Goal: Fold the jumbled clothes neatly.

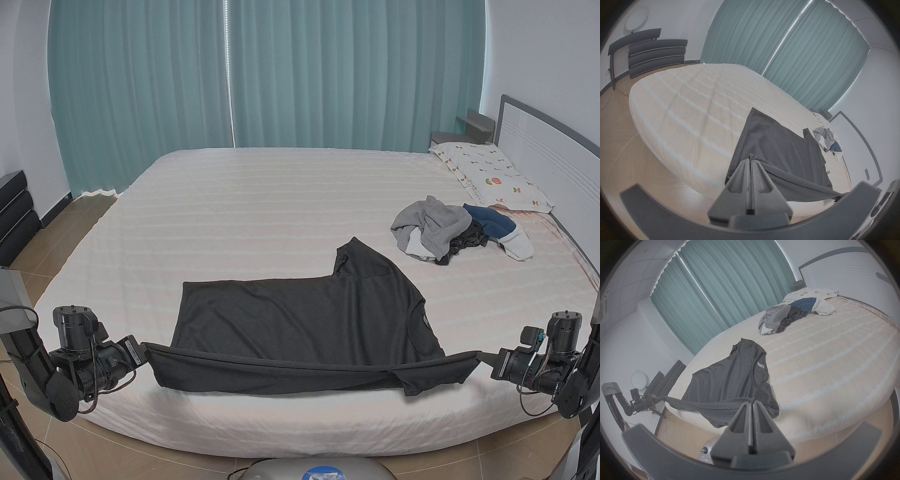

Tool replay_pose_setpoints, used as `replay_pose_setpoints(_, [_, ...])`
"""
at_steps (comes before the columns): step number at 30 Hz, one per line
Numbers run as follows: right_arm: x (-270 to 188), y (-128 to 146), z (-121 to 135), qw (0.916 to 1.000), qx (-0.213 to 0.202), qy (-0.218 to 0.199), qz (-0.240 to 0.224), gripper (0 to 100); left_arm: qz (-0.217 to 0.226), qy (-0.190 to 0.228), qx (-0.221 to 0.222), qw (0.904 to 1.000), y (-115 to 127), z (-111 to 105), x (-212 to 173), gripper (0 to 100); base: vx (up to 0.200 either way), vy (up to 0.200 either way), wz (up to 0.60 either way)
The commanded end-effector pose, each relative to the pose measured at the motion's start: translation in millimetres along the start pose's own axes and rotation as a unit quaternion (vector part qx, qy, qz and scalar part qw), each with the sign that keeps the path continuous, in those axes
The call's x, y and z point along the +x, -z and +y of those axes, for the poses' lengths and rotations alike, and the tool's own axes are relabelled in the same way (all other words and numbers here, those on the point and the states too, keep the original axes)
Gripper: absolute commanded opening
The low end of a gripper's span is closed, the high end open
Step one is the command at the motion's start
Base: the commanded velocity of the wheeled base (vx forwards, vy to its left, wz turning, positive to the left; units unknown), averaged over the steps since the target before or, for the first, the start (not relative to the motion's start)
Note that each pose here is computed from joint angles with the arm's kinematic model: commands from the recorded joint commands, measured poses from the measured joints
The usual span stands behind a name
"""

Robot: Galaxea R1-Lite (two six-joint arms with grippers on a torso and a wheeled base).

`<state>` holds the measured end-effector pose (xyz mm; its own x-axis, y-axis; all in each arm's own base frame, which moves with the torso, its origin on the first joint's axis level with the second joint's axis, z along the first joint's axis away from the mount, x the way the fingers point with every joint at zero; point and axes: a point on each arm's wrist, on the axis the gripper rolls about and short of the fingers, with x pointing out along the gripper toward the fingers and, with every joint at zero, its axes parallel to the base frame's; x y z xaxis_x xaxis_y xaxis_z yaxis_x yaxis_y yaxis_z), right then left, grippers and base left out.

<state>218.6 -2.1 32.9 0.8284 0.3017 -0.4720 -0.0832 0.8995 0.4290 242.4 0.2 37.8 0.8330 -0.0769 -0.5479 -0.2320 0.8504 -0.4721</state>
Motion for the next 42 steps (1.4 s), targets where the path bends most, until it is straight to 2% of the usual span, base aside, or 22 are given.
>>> replay_pose_setpoints(1, [-6.2,5.6,1.6,0.9999,0.002,0.0,0.011,0,-0.012,0.007,0.004,0.9999,-3.3,-3.0,-4.1,0,0.0,0.0,0.0])
replay_pose_setpoints(5, [-12.2,6.7,3.2,1.0,0.0,-0.001,0.008,0,-0.02,0.01,0.007,0.9997,-5.1,-4.7,-10.6,0,0.0,0.0,0.0])
replay_pose_setpoints(13, [-8.0,9.8,3.0,0.9998,-0.002,-0.001,0.019,0,0.01,0.002,0.014,0.9998,6.4,-3.3,-7.3,0,0.0,0.0,0.0])
replay_pose_setpoints(18, [1.0,6.2,0.9,0.9999,-0.005,-0.004,0.011,0,0.012,0.001,0.014,0.9998,5.8,-3.0,1.4,0,0.0,0.0,0.0])
replay_pose_setpoints(22, [22.9,0.1,-3.9,0.9999,-0.008,-0.007,0.006,0,0.022,-0.007,0.012,0.9997,7.7,-0.2,15.9,0,0.0,0.0,0.0])
replay_pose_setpoints(30, [54.5,-11.0,-7.4,0.9996,-0.017,-0.018,-0.013,0,0.01,-0.037,0.006,0.9992,6.4,3.4,44.4,0,0.0,0.0,0.0])
replay_pose_setpoints(42, [84.5,-12.9,-7.6,0.999,-0.026,-0.032,-0.017,0,0.014,-0.039,-0.009,0.9991,8.2,5.3,75.0,0,0.0,0.0,0.0])
